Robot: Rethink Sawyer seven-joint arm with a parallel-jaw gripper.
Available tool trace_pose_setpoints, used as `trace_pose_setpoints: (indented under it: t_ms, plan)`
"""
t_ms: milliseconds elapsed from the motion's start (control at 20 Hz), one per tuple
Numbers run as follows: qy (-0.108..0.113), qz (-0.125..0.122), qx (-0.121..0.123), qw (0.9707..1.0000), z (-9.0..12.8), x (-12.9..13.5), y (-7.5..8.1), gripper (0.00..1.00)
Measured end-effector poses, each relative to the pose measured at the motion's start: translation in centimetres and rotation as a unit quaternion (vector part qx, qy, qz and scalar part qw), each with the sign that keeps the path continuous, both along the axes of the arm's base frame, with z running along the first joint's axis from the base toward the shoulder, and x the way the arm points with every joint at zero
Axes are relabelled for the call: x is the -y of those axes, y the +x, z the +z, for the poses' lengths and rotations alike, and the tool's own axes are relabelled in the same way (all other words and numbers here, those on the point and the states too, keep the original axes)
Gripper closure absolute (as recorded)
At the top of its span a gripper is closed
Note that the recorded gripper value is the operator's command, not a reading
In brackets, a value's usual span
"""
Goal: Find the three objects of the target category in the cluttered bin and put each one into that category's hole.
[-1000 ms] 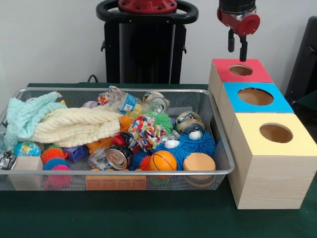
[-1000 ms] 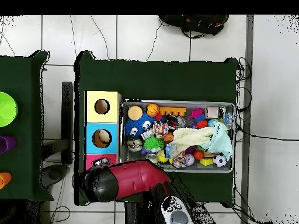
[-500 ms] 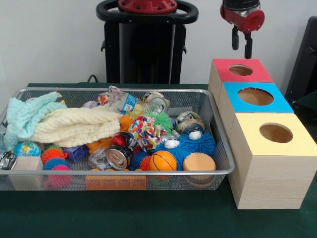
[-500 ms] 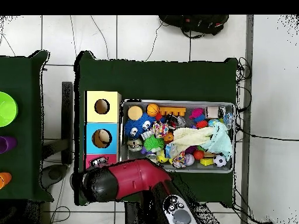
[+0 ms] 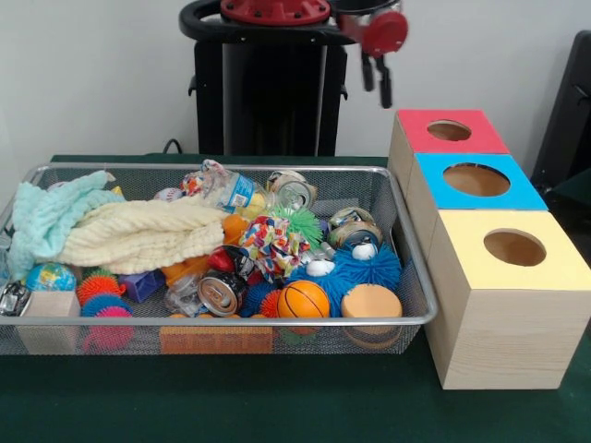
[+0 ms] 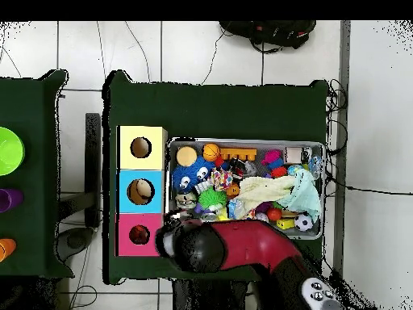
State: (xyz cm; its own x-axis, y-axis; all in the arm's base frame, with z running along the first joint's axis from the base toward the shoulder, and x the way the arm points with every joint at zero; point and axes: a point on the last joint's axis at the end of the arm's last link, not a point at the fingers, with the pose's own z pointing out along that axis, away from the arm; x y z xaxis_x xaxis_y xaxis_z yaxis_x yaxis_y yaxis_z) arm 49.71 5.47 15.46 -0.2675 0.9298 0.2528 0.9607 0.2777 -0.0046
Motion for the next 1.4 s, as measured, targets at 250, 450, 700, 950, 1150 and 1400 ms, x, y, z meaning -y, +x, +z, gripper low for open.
trace_pose_setpoints:
  t_ms: [250,450,700,950,1150,1400]
  plan:
    - [-0.017,0.052,-0.015,0.9984,-1.6,7.6,-0.1,0.0]
    - [-0.043,0.113,-0.012,0.9926,-3.6,10.2,0.9,0.0]
    - [-0.065,0.145,0.01,0.9873,-5.4,10.7,3.7,0.0]
    - [-0.084,0.166,0.03,0.9821,-6.5,10.2,6.2,0.0]
    - [-0.102,0.18,0.036,0.9776,-6.9,9.9,7.2,0.0]
    - [-0.119,0.189,0.041,0.9738,-7.0,9.6,8.0,0.0]
